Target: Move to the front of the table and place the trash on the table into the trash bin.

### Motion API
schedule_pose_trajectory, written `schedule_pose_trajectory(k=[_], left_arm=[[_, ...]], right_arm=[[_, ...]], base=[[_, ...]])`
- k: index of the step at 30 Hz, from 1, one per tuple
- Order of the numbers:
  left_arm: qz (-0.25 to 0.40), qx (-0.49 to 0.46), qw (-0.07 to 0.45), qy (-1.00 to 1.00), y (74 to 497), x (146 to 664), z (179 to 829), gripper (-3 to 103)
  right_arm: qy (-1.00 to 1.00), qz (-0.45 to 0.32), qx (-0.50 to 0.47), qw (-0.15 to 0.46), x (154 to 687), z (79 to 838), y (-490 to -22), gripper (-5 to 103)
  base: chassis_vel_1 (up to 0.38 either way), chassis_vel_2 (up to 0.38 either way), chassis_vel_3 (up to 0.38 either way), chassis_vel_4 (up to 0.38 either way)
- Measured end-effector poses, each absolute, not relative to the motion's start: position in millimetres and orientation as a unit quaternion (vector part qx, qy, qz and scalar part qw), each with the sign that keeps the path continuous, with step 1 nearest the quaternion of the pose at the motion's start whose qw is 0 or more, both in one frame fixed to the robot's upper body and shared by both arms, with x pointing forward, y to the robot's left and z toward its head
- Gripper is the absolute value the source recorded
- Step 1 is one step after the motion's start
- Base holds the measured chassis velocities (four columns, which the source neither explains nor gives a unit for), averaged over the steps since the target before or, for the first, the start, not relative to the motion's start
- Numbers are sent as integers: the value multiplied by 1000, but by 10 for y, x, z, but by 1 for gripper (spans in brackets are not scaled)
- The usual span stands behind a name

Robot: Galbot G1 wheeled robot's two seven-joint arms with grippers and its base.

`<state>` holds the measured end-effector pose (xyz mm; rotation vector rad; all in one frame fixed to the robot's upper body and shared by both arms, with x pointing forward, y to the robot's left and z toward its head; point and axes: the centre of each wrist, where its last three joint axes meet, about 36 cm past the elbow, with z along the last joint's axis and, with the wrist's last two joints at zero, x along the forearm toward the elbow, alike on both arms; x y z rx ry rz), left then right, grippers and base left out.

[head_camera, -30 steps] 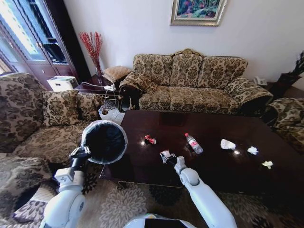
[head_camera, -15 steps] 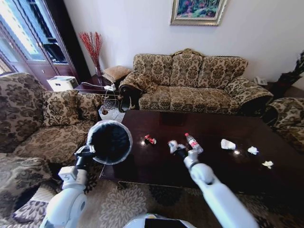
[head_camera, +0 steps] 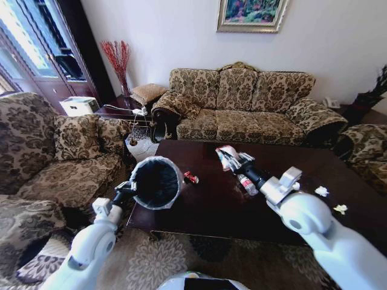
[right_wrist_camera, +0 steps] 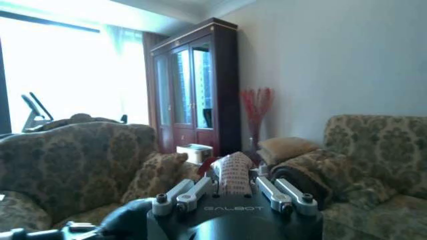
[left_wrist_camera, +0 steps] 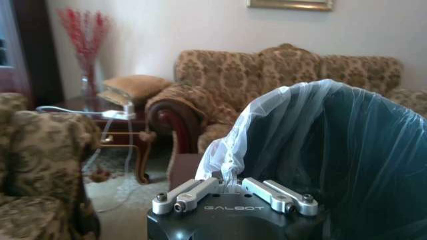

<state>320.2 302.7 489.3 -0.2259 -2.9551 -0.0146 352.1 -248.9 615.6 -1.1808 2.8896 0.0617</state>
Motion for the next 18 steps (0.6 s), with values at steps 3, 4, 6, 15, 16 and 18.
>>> schedule_pose_trajectory(k=[3, 4, 6, 15, 16, 18], left_arm=[[-10, -96, 97, -991, 3008, 3366, 4915, 1], [-14, -102, 102, -989, 3005, 3455, 4907, 1], [-22, -107, 110, -988, 3016, 3626, 4858, 1], [-32, -98, 116, -988, 3137, 3881, 4867, 1], [-33, -89, 115, -989, 3175, 3861, 4884, 1], [-34, -84, 114, -989, 3192, 3853, 4898, 1]], right_arm=[[912, 30, -410, 6, 3599, 6234, -2413, 15], [906, 32, -422, 7, 3695, 6267, -2362, 15], [895, 35, -444, 5, 3899, 6289, -2232, 15], [862, 21, -507, -24, 4505, 6306, -1355, 15], [856, 16, -516, -36, 4557, 6240, -1174, 15], [853, 13, -519, -42, 4580, 6204, -1087, 15]], base=[[0, 0, 0, 0], [0, 0, 0, 0], [0, 0, 0, 0], [0, 0, 0, 0], [0, 0, 0, 0], [0, 0, 0, 0]])
